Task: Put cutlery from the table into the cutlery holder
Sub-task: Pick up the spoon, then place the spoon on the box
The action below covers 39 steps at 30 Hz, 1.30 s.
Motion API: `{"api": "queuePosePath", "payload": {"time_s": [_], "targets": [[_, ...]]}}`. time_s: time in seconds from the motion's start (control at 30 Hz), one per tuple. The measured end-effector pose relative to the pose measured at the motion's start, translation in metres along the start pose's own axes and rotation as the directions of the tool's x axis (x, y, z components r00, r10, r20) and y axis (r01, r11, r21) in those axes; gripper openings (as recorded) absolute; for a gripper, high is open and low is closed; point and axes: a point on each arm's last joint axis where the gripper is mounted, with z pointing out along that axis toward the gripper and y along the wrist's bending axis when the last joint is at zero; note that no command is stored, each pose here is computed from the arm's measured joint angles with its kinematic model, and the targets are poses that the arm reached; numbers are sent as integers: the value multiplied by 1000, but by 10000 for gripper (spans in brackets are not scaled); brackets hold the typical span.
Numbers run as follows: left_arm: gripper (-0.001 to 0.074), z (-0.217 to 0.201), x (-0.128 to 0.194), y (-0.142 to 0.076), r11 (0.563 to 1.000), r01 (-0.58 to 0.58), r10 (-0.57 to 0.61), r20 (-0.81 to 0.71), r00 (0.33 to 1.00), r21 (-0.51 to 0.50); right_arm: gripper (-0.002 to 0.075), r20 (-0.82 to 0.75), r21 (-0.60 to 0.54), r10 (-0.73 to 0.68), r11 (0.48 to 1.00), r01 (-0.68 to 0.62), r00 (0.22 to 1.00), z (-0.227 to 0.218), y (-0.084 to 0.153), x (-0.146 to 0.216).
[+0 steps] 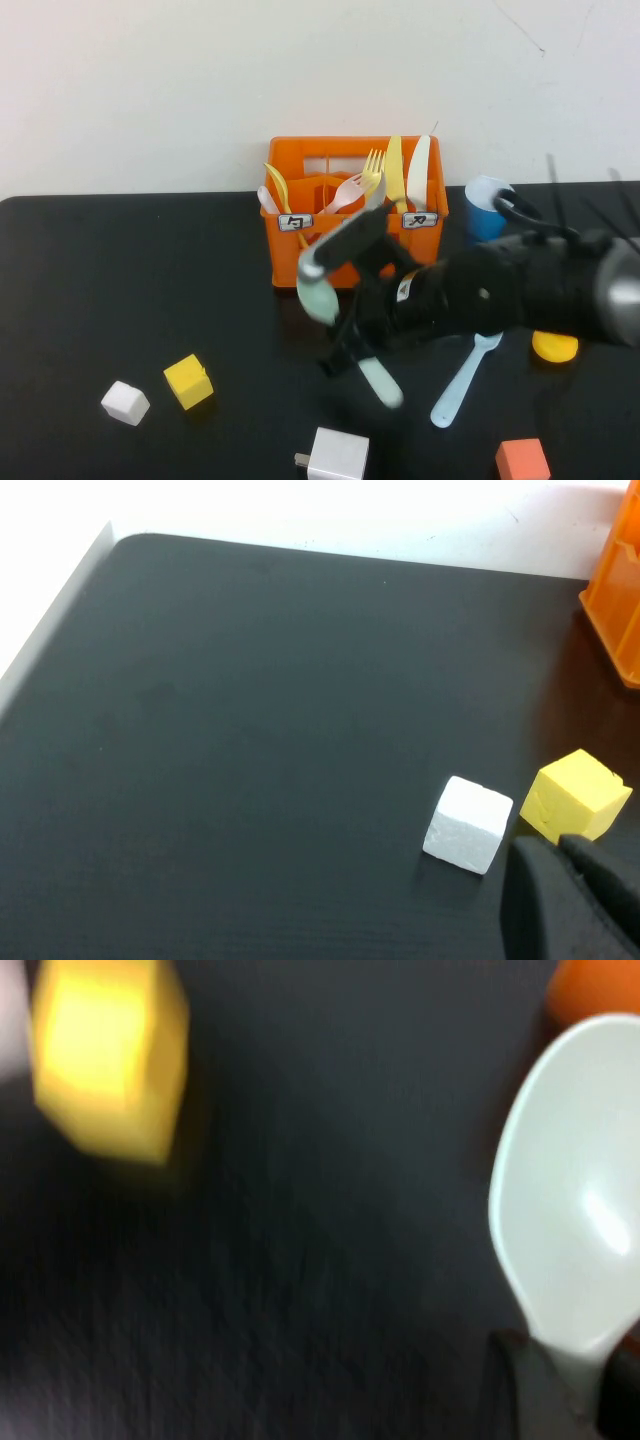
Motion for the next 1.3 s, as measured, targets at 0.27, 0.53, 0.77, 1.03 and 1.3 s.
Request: {"api": "queuePosePath", "payload": {"time_s": [0.27,0.53,0.77,1.03,1.3], "targets": [[-3,0,0,0,1000,0,0,0,1000,0,112,502,169,20,978,-121,864,-30,-7,-33],[-3,0,0,0,1000,1,-1,0,1000,0,112,837,270,-156,951,-148,524,-52,-14,-78],[-3,0,0,0,1000,1,-1,0,1000,0,112,852,288,-178,945,-156,492,-18,-31,-105],[-3,0,0,0,1000,1,-1,0,1000,0,112,801,279,-128,944,-174,585,23,-43,-88],[-3,0,0,0,1000,1,-1,0,1000,0,154,780,274,-113,946,-172,616,33,-44,-84]]}}
